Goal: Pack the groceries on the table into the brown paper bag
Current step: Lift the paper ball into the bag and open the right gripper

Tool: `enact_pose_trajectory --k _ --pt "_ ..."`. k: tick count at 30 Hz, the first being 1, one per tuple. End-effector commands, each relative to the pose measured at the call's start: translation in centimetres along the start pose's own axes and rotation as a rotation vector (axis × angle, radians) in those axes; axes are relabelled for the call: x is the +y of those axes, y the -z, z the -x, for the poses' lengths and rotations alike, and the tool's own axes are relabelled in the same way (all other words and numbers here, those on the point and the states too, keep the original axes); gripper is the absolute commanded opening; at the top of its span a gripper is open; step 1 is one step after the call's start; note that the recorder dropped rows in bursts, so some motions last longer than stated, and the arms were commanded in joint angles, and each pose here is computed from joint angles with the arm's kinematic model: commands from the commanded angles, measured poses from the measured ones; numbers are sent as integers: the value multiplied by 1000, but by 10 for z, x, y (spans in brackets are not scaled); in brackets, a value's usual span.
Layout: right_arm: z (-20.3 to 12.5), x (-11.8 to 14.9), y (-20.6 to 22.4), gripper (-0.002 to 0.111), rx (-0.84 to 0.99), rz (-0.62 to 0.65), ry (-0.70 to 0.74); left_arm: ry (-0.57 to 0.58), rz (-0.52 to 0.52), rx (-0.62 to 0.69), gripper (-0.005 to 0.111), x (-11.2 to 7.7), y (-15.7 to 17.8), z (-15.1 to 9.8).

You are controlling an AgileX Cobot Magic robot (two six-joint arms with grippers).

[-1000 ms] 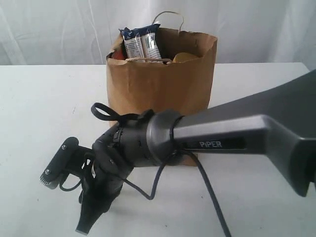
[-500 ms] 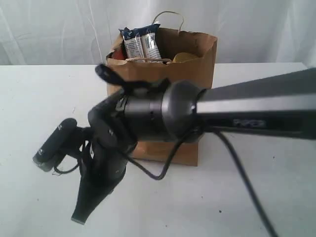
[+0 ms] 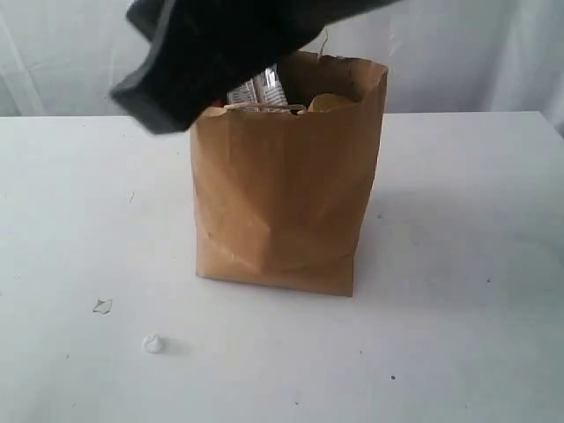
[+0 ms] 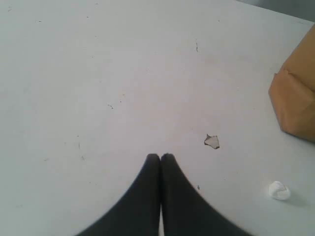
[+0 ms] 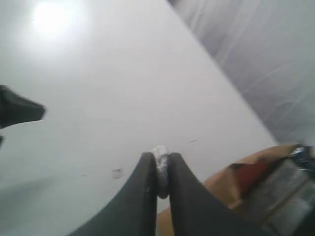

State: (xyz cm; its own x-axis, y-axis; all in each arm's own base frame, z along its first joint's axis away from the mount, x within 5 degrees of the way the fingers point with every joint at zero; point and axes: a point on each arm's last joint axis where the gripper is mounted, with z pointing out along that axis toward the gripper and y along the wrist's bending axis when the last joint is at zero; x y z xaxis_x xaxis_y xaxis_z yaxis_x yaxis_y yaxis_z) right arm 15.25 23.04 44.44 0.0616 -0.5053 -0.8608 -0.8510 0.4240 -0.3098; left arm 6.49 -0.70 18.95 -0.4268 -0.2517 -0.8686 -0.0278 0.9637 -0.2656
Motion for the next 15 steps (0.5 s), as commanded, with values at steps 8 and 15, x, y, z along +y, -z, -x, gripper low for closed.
enact_pose_trajectory --k 8,15 --pt "-24 -86 -16 0 21 -485 -36 11 -10 -3 0 -1 0 0" --pt "-52 -101 -73 19 56 -456 -143 11 -10 -3 0 -1 0 0"
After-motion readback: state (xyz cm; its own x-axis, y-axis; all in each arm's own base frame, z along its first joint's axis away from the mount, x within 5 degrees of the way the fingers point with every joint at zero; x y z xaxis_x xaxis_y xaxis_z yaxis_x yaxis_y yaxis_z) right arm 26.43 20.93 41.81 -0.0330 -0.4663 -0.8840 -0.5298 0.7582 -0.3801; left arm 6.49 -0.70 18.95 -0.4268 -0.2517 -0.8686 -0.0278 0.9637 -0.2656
